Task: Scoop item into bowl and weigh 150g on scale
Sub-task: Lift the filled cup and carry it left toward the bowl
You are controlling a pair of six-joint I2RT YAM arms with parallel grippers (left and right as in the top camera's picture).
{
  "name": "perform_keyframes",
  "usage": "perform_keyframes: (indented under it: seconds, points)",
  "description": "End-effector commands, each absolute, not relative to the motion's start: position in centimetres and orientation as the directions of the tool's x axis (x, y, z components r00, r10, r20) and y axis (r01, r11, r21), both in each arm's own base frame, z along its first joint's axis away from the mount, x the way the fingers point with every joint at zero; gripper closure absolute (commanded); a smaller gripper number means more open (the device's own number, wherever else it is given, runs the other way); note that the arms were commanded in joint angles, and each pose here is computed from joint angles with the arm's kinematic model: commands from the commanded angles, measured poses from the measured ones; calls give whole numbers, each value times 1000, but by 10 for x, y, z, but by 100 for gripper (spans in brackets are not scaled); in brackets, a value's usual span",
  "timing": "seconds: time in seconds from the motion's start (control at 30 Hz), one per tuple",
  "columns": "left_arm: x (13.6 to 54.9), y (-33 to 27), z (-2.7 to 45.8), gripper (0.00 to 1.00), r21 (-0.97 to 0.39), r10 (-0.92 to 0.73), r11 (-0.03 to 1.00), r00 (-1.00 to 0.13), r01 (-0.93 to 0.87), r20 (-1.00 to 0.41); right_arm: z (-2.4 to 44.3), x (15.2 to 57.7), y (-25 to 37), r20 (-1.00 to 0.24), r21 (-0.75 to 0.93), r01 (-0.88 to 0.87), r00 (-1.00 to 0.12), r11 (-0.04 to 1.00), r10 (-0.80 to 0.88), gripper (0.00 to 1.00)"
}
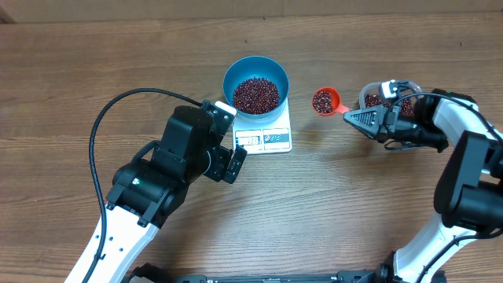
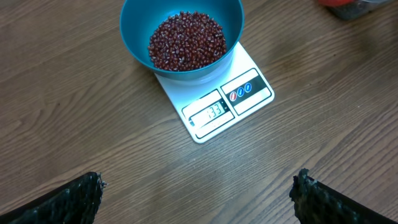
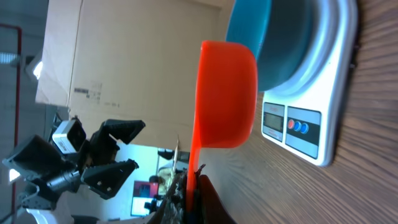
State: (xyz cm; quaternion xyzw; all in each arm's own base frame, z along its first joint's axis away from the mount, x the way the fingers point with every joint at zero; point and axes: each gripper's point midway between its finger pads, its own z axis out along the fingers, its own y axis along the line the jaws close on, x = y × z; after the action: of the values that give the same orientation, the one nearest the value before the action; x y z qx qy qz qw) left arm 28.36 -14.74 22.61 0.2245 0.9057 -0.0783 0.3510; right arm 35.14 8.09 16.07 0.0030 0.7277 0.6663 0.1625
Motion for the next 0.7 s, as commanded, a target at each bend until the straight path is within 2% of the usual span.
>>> perform_keyframes:
  seconds: [0.0,0.37,0.67]
  points:
    - [284,-148,235,1,16,354,880,-633,475,-689,173,357,94,-267,963,-264,-937,46,227,96]
    - [284,-148,235,0,16,354,880,-633,475,-689,187,365,114,-362,932,-359,-918,44,162,96]
    - [284,-148,235,0,15,353,880,-633,475,-689,187,382,111,-352,936,-351,-922,40,159,96]
